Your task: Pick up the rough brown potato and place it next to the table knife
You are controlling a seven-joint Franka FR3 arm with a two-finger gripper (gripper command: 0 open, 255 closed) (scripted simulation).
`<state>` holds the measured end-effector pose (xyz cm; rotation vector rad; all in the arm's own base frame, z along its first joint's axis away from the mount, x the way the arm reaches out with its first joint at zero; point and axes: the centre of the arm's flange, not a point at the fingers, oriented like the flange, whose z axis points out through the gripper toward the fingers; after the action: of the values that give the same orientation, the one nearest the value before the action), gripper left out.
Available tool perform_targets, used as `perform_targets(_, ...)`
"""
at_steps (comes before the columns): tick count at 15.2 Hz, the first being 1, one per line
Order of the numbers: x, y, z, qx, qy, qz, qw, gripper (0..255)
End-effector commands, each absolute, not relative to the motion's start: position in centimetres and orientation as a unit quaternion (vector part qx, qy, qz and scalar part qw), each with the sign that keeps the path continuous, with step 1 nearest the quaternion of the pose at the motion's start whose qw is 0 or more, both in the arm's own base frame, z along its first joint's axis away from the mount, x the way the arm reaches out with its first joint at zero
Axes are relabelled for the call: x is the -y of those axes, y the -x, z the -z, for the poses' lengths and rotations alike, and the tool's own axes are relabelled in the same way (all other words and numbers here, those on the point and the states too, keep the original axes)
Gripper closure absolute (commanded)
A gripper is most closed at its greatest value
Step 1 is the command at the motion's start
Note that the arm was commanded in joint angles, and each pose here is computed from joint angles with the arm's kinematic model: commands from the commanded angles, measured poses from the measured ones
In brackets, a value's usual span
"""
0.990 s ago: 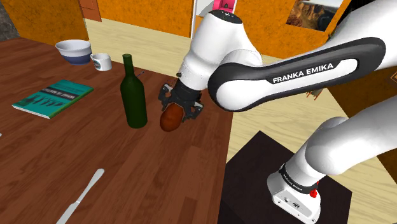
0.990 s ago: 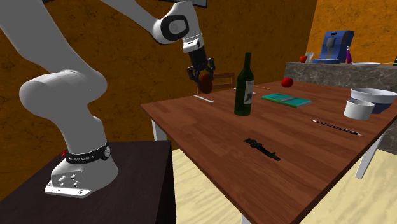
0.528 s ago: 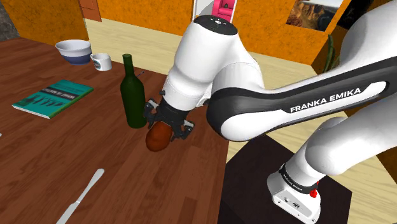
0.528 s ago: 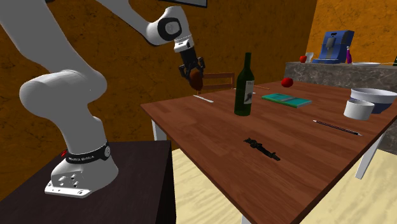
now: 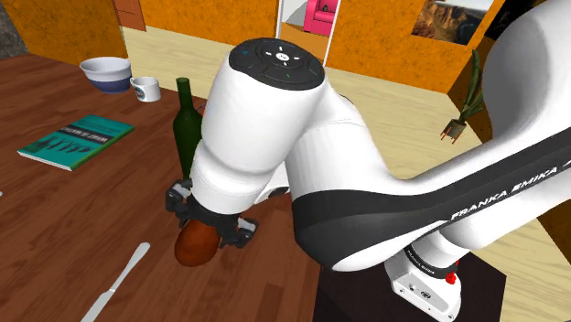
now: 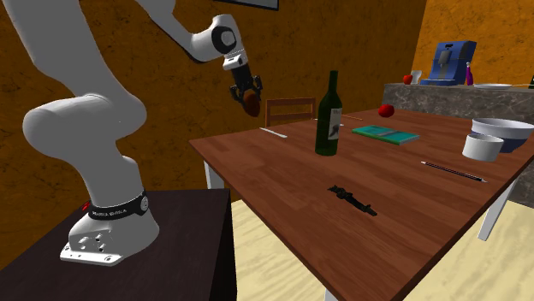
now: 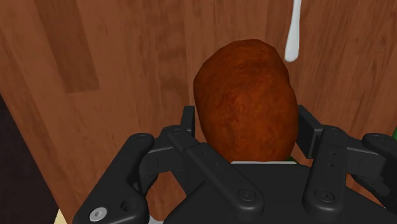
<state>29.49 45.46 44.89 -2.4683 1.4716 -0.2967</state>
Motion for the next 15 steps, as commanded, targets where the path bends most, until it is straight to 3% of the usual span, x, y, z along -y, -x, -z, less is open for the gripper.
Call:
perform_targets(1, -47.8, -28.3, -45.0, -0.507, 0.847, 0.103, 0.127, 255)
perform_targets(15, -47.8, -28.3, -37.6, -0.507, 0.847, 0.103, 0.127, 255)
